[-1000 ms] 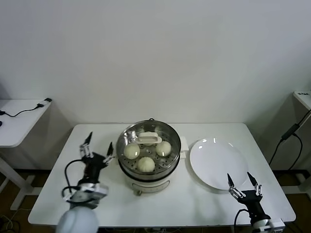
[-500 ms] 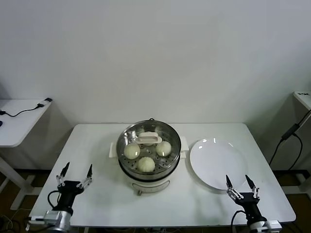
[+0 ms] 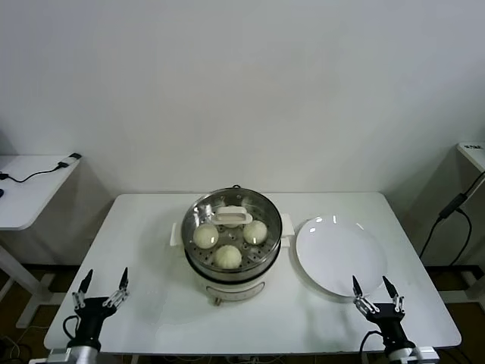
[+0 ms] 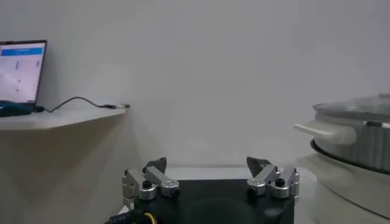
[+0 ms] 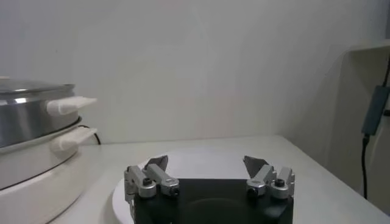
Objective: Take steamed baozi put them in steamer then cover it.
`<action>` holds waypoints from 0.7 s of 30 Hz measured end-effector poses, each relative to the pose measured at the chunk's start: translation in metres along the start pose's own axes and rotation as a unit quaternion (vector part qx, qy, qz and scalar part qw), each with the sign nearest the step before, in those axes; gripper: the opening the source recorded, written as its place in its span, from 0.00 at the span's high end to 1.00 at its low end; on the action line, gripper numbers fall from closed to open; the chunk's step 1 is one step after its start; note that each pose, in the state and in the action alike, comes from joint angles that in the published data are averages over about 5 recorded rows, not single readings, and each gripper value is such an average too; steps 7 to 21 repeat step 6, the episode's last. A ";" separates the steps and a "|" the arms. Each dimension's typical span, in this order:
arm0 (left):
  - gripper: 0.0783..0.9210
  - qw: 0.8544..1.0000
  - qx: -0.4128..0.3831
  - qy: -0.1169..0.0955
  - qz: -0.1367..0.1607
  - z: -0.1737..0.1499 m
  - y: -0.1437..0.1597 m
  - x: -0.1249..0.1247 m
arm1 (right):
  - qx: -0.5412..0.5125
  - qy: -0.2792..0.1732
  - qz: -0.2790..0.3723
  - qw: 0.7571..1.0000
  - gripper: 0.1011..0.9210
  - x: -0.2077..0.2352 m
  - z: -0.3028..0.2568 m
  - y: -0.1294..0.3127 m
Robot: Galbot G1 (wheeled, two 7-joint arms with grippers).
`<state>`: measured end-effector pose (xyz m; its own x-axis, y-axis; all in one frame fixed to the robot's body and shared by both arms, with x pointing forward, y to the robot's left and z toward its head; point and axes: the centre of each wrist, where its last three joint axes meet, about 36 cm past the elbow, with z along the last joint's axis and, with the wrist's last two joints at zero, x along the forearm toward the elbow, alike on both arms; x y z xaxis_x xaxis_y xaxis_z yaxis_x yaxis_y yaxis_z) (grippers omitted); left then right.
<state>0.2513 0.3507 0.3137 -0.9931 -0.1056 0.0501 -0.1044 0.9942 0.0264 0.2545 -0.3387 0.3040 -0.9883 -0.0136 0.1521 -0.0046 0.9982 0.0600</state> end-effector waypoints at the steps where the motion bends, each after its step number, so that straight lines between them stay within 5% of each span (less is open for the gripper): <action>1: 0.12 1.000 0.002 0.000 -0.001 0.001 0.001 0.001 | 0.000 0.000 0.000 1.000 0.12 0.000 0.000 0.000; 21: 0.12 1.000 0.009 -0.001 -0.006 0.003 0.004 0.003 | 0.000 0.000 -0.001 1.000 0.12 0.000 0.000 0.000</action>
